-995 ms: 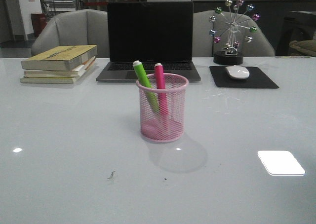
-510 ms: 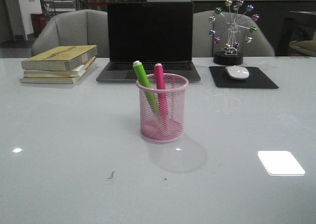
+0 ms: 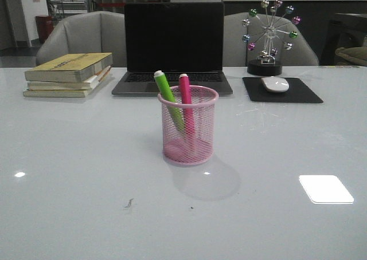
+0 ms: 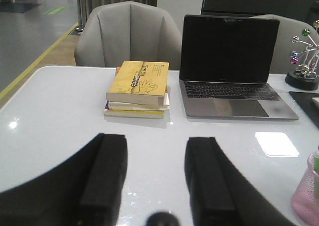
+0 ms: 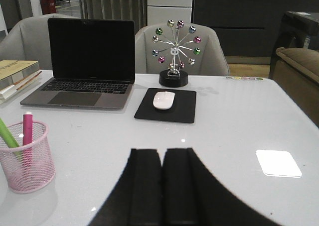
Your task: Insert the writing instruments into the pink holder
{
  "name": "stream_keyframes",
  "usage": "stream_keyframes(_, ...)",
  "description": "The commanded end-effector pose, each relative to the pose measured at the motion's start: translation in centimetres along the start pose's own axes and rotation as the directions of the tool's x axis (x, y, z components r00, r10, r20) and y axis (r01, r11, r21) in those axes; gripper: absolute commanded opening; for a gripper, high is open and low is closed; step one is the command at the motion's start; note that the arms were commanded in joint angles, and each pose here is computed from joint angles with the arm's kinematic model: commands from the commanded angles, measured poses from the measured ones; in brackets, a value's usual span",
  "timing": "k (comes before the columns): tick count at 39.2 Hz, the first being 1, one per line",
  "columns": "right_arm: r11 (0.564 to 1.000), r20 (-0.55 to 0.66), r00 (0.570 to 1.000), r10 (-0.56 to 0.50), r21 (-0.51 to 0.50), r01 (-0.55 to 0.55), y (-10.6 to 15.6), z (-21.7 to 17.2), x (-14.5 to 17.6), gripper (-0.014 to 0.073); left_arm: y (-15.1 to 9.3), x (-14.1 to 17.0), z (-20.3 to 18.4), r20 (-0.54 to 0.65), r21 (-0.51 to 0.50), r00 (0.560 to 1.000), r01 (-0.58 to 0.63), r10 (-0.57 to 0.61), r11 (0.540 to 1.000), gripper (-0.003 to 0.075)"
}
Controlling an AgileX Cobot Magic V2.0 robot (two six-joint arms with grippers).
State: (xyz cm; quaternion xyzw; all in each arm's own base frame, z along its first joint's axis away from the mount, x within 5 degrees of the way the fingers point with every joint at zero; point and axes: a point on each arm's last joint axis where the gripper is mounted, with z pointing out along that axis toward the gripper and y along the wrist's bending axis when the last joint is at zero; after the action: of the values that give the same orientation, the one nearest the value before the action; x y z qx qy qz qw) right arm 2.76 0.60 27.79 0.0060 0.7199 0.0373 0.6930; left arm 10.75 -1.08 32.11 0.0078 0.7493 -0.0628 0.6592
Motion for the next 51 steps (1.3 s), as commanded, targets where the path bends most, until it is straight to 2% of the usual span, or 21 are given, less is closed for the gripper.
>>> stream_keyframes(1, 0.999, 0.152, 0.988, 0.031, 0.004, -0.032, -0.1, 0.0, -0.8, 0.0057, 0.0, -1.8, -0.2, 0.116, -0.003, 0.993, 0.01, -0.01, 1.0, 0.0351)
stream_keyframes(8, 0.996, 0.167, 0.982, 0.092, -0.01, -0.092, -0.2, 0.5, 0.1, 0.0057, 0.0, -1.7, -0.2, 0.114, -0.004, 0.993, 0.01, -0.01, 1.0, 0.0351)
stream_keyframes(17, 0.994, 0.104, 0.989, 0.106, -0.004, -0.106, -0.3, 1.3, 2.2, 0.0057, 0.0, -1.7, -0.2, 0.112, -0.004, 0.994, 0.01, -0.01, 1.0, 0.0351)
stream_keyframes(22, 0.997, 0.073, 0.994, 0.078, 0.019, -0.08, -0.6, 1.9, 3.9, 0.0057, 0.0, -1.7, -0.2, 0.112, -0.004, 0.994, 0.01, -0.01, 1.0, 0.0351)
stream_keyframes(30, 0.997, 0.112, 0.993, 0.031, 0.06, -0.038, -1.2, 2.6, 5.6, 0.0057, 0.0, -1.7, -0.2, 0.112, -0.004, 0.994, 0.01, -0.01, 1.0, 0.0351)
stream_keyframes(35, 0.996, 0.115, 0.992, 0.055, 0.065, -0.063, -1.4, 3.0, 7.2, 0.0057, 0.0, -1.7, -0.2, 0.112, -0.004, 0.994, 0.01, -0.01, 1.0, 0.0351)
stream_keyframes(39, 0.997, 0.068, 0.996, 0.061, 0.049, -0.064, -1.3, 3.0, 7.8, 0.0057, 0.0, -1.7, -0.2, 0.112, -0.004, 0.994, 0.01, -0.01, 1.0, 0.0351)
stream_keyframes(47, 0.997, 0.05, 0.998, 0.049, -0.064, -0.046, -0.6, 3.1, 7.8, 0.0057, 0.0, -1.7, -0.2, 0.112, -0.004, 0.994, 0.01, -0.01, 1.0, 0.0351)
stream_keyframes(51, 0.996, 0.049, 0.998, 0.045, -0.079, -0.041, -0.6, 3.0, 7.8, 0.0057, 0.0, -1.7, -0.2, 0.112, -0.004, 0.994, 0.01, -0.01, 1.0, 0.0351)
